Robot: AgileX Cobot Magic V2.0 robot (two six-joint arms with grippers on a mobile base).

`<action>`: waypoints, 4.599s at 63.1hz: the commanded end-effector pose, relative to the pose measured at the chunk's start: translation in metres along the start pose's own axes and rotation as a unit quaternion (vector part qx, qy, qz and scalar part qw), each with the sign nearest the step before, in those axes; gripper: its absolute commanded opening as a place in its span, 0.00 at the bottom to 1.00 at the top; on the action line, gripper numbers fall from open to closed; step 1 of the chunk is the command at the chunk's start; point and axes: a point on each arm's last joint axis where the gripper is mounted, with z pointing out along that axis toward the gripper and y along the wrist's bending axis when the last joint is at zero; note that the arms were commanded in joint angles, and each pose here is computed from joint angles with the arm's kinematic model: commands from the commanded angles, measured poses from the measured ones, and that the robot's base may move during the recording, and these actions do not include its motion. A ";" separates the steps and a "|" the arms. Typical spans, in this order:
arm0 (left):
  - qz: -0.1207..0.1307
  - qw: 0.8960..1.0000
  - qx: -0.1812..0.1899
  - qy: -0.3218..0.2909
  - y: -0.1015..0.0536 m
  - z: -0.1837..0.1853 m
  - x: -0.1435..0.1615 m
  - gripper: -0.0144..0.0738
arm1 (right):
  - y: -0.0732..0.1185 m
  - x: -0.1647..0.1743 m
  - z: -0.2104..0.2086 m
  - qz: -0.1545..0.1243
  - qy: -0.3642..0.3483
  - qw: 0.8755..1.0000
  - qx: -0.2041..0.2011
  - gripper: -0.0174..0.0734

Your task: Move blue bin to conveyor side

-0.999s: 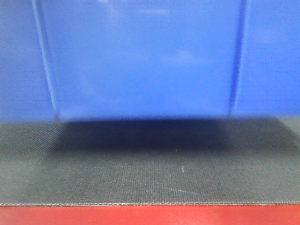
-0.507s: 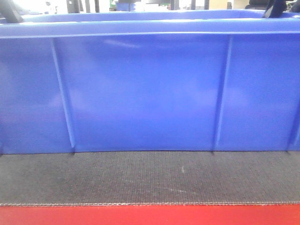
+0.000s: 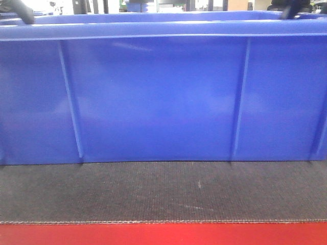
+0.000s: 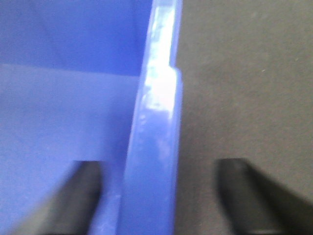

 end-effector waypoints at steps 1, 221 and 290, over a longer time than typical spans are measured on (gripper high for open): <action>0.011 1.000 -0.005 -0.024 0.000 -0.011 -0.011 0.78 | -0.003 -0.013 -0.009 -0.010 -0.024 1.000 0.007 0.82; 0.021 0.861 0.061 -0.505 0.034 -0.217 0.235 0.15 | -0.012 0.243 -0.195 -0.044 -0.406 0.913 0.021 0.10; 0.021 0.861 0.061 -0.505 0.034 -0.217 0.235 0.15 | -0.018 0.275 -0.144 0.021 -0.392 0.919 0.038 0.10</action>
